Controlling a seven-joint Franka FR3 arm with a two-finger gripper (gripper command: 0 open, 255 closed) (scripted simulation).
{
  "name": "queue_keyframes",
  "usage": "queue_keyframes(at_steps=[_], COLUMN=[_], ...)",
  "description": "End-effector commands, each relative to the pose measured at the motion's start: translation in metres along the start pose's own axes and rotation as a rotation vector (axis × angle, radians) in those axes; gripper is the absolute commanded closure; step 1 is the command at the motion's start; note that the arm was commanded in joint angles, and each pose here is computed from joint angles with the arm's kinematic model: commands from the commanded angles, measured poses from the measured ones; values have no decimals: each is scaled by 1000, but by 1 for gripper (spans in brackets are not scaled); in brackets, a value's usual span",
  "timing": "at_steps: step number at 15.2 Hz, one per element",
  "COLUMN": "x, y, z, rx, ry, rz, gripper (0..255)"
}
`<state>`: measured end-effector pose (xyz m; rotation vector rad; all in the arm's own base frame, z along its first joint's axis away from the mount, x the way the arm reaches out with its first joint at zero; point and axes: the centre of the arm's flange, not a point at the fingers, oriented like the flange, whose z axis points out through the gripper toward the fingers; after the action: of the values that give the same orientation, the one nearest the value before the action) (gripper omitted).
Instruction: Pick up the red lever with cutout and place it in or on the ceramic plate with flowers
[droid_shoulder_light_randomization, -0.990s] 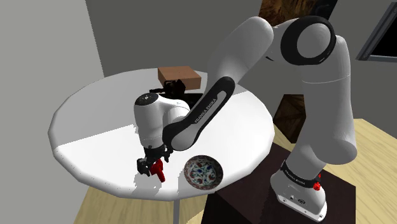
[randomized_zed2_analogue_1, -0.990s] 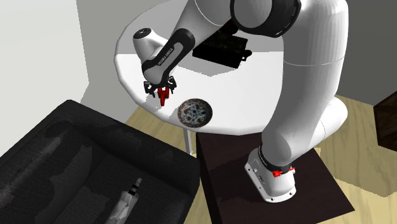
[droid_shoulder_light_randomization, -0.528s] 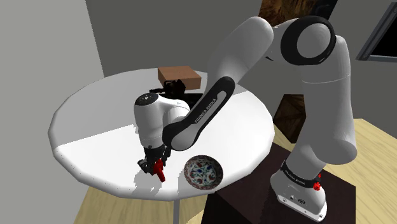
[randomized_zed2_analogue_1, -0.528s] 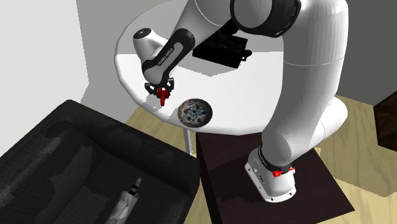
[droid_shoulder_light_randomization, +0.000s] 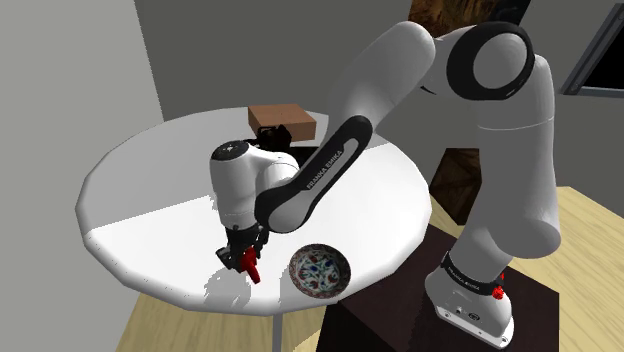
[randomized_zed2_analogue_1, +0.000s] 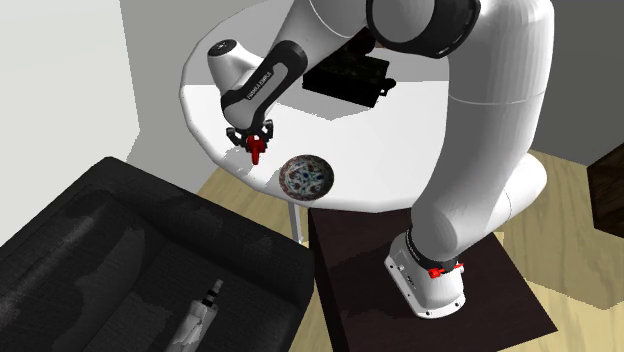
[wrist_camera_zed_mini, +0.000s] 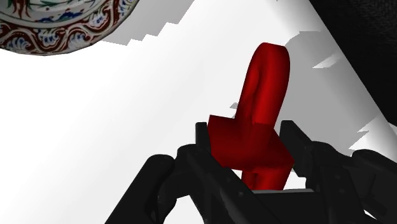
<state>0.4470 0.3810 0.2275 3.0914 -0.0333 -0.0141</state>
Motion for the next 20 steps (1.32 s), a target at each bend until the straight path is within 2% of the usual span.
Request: queue_keyframes(at_steps=[1, 16, 20], x=[0, 0, -38], y=[0, 4, 42], z=[-10, -89, -89], rx=[0, 0, 0], ry=[0, 0, 0], rz=[0, 0, 0], gripper=[255, 255, 255])
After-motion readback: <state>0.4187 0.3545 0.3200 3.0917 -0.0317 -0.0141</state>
